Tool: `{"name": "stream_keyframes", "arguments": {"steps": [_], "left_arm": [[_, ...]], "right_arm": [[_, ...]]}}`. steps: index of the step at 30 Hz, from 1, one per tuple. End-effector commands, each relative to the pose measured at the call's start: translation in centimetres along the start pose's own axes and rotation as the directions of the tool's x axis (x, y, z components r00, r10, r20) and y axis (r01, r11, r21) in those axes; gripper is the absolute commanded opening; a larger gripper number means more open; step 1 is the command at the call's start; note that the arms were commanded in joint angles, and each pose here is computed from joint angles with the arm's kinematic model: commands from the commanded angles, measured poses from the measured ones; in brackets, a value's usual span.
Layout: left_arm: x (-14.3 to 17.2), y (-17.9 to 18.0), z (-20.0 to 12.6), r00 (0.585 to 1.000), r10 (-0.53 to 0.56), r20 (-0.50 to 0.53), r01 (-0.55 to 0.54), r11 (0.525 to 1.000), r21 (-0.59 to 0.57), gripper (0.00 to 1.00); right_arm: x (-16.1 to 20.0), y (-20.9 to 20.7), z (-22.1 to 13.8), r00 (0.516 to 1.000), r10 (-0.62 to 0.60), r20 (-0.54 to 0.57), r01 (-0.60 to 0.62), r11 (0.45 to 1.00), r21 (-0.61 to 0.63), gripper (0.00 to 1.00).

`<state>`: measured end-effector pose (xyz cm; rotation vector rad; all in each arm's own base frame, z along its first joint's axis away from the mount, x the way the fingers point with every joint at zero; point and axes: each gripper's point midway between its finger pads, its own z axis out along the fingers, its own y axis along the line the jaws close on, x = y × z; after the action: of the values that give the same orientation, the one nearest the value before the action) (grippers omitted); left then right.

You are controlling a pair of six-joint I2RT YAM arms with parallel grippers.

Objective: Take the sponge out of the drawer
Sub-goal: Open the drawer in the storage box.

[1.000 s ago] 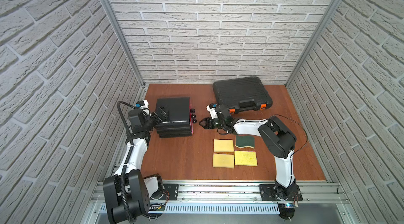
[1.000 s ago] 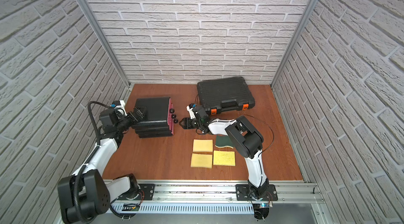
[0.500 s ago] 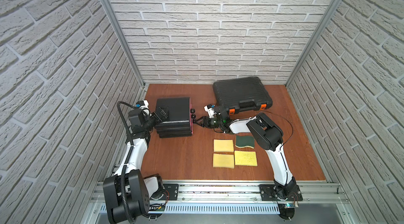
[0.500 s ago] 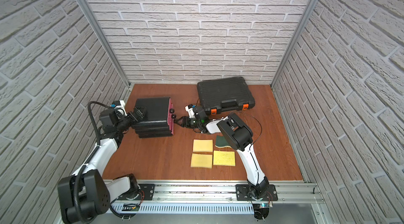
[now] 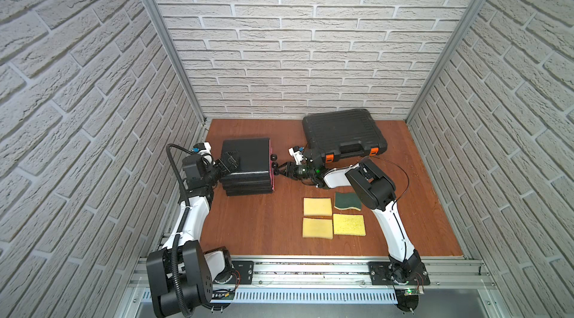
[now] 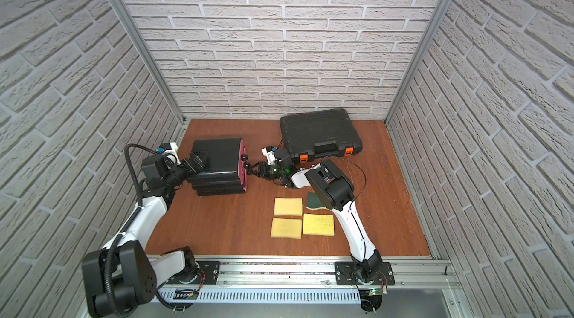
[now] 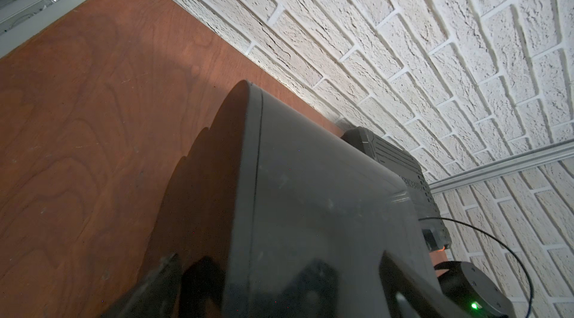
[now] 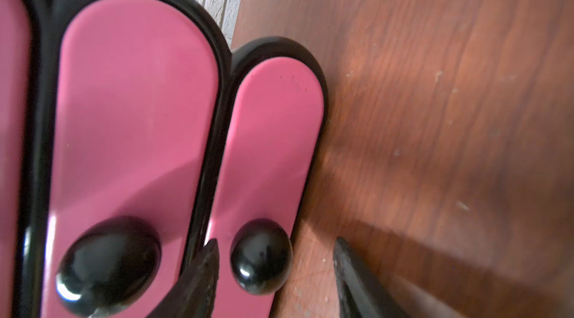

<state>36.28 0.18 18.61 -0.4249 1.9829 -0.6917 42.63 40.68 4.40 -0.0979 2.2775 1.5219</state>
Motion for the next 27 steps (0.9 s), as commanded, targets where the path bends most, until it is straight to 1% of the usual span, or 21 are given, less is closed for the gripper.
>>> {"name": "stream_keyframes", "arguments": {"steps": [1,5,9,12,14,20,22,24,27], "left_arm": [[0.9,0.1,0.4,1.000,-0.013,-0.028,0.013,1.000,0.020,0.98],[0.9,0.0,0.4,1.000,-0.010,-0.027,0.011,1.000,0.021,0.98],[0.9,0.0,0.3,1.000,-0.011,-0.026,0.011,1.000,0.019,0.98],[0.8,0.0,0.3,1.000,-0.010,-0.023,0.010,1.000,0.020,0.98],[0.8,-0.1,0.3,1.000,-0.009,-0.023,0.010,1.000,0.022,0.98],[0.8,-0.1,0.3,1.000,-0.009,-0.024,0.009,1.000,0.023,0.98],[0.8,-0.1,0.3,1.000,-0.009,-0.023,0.010,1.000,0.023,0.98],[0.8,0.0,0.3,1.000,-0.009,-0.022,0.009,1.000,0.021,0.98],[0.8,0.1,0.3,1.000,-0.010,-0.020,0.010,1.000,0.013,0.98]], "right_arm": [[-0.4,1.1,0.5,1.000,-0.005,0.007,0.005,0.998,-0.063,0.56],[-0.2,0.9,0.9,1.000,0.018,0.001,-0.018,0.996,-0.089,0.48],[0.0,0.7,1.2,0.999,0.032,-0.007,-0.032,0.995,-0.096,0.47],[0.4,0.6,1.3,1.000,0.024,-0.016,-0.025,0.996,-0.081,0.47],[0.4,0.7,1.3,1.000,0.017,-0.016,-0.018,0.997,-0.077,0.45],[0.6,1.1,1.5,1.000,0.014,-0.022,-0.016,0.996,-0.085,0.34],[0.7,1.2,1.5,1.000,0.013,-0.022,-0.015,0.996,-0.087,0.26],[0.7,1.1,1.4,1.000,0.014,-0.018,-0.016,0.996,-0.088,0.21],[0.8,1.1,1.0,1.000,0.009,-0.008,-0.010,0.996,-0.086,0.19]]}}
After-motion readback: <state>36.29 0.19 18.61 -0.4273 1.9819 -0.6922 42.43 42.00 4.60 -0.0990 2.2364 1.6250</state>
